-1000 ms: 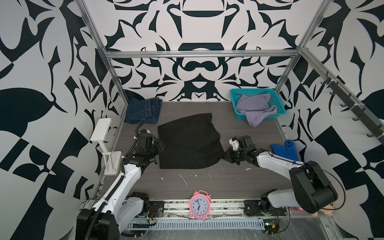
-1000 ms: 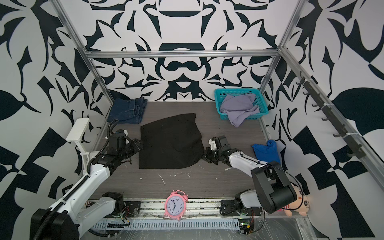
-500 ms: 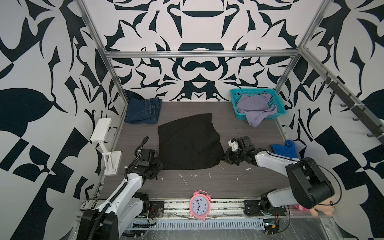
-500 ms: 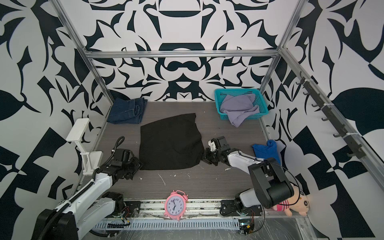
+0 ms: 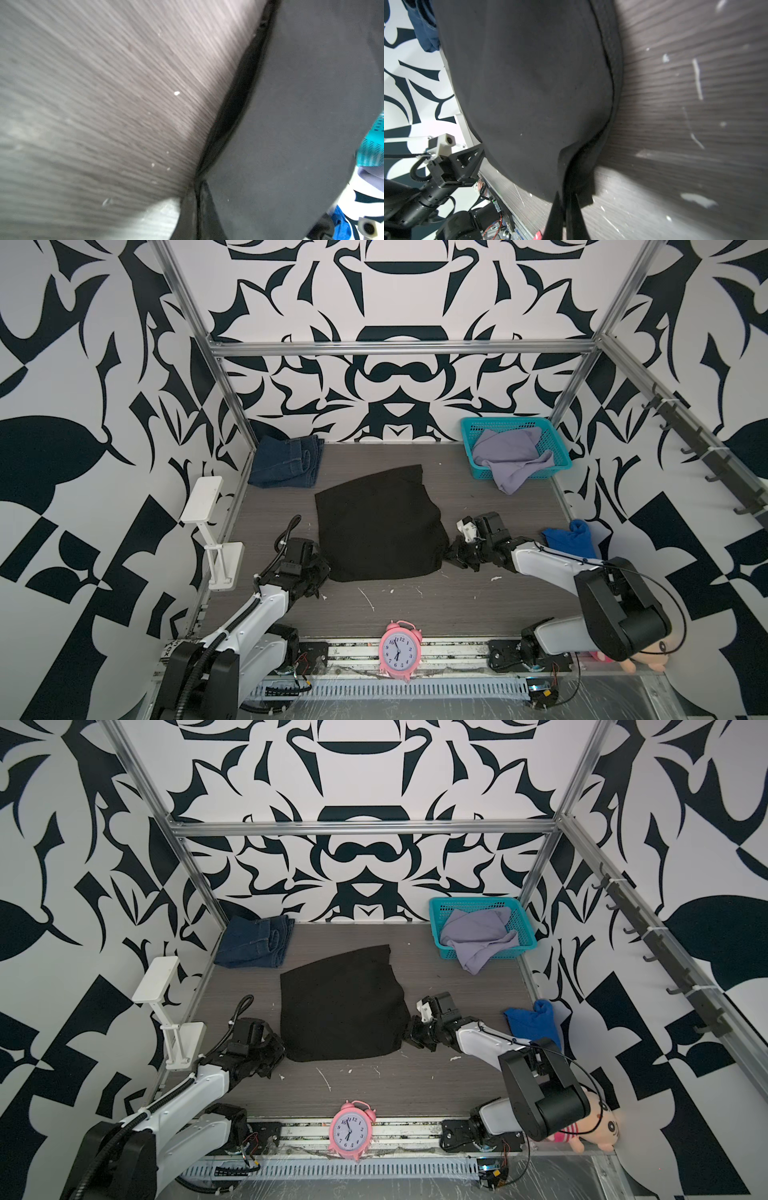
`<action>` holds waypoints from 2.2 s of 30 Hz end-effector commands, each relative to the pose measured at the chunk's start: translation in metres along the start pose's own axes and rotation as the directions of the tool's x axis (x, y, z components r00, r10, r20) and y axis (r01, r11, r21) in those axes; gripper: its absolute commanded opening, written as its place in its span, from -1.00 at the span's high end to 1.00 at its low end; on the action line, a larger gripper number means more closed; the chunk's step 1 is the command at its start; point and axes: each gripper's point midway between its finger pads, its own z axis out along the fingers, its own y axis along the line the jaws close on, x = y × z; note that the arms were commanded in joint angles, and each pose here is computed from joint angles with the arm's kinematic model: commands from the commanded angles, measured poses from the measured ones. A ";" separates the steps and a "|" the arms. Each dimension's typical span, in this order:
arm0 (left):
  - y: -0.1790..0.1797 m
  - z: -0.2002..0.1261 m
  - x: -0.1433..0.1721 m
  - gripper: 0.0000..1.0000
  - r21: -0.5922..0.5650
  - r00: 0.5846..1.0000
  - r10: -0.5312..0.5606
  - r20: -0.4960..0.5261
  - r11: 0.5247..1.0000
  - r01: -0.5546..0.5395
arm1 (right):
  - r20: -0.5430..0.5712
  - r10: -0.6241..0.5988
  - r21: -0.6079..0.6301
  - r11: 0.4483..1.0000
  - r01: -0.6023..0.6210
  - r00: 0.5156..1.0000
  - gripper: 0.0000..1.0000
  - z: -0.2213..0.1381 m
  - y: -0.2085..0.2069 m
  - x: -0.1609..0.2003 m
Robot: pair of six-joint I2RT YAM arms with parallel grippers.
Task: Fold and stack skirts
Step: Flatten out the skirt at the center of the table.
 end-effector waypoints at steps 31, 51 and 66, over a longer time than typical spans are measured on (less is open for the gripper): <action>-0.240 -0.296 -0.061 1.00 0.434 0.889 0.321 0.327 0.784 -0.444 | 0.700 -0.477 0.051 0.775 0.630 0.531 1.00 -0.333 0.246 -0.034; -0.233 -0.185 -0.091 1.00 0.349 0.908 0.322 0.268 0.846 -0.403 | 0.698 -0.496 0.244 0.843 0.480 0.517 1.00 -0.279 0.201 -0.116; -0.241 0.012 -0.210 1.00 0.253 0.930 0.343 0.129 0.896 -0.365 | 0.663 -0.547 0.304 0.821 0.483 0.511 1.00 -0.142 0.190 -0.265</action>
